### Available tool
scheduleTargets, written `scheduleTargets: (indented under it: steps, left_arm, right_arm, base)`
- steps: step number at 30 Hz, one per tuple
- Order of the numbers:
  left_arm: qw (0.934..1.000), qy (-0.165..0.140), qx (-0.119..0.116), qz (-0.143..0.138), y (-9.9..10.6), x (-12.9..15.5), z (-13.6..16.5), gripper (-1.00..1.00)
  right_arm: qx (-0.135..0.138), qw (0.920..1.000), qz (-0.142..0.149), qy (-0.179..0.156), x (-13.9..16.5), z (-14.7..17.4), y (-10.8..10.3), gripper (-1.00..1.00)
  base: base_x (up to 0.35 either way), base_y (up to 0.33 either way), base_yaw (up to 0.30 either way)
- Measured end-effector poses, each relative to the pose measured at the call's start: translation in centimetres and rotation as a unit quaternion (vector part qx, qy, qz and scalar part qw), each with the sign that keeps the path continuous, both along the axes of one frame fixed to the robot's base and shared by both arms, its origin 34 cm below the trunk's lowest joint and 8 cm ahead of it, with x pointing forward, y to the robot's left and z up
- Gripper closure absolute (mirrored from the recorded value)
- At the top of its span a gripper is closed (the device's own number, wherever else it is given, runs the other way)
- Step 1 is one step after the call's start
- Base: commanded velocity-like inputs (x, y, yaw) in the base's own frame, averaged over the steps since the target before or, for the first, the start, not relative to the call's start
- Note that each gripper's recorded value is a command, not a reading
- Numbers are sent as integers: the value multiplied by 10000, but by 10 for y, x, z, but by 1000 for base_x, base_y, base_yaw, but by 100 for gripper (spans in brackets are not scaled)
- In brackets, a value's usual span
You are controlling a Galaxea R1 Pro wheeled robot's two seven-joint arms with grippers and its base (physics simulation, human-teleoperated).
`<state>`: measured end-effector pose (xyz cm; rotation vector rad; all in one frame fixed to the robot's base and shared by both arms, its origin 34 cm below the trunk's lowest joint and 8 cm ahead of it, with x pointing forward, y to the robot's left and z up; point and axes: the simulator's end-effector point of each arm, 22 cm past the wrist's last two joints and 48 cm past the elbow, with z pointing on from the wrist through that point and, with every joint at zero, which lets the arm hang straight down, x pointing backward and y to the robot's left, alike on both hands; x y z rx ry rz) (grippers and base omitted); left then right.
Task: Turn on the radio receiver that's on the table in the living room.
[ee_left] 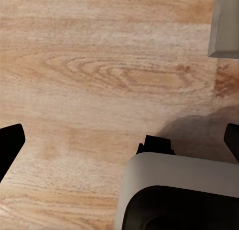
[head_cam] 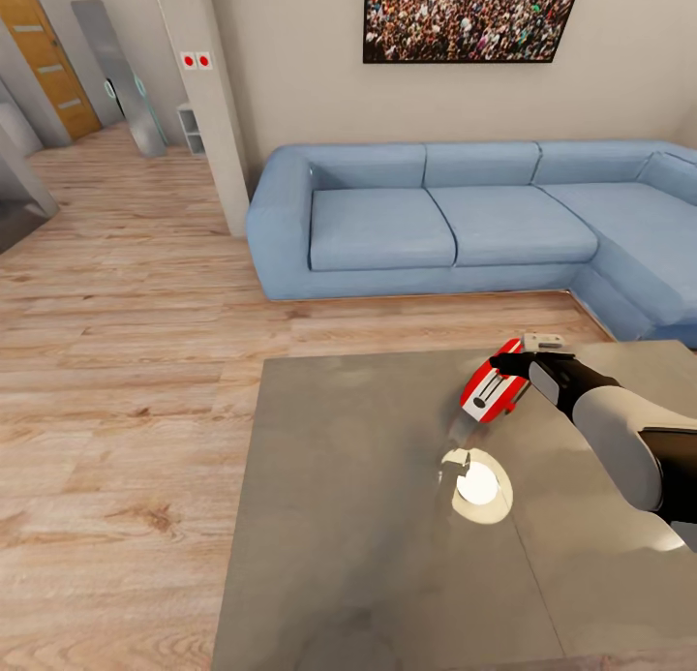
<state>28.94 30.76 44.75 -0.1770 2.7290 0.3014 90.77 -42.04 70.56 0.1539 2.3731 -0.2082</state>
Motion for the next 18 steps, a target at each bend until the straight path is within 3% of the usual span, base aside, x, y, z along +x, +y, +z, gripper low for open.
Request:
scheduleTargets:
  steps: [18]
  left_arm:
    - [10000, -4, 1, 0, 0, 0, 0, -100]
  right_arm:
    - [1, 10000, 1, 0, 0, 0, 0, -100]
  base:
    - [0, 0, 0]
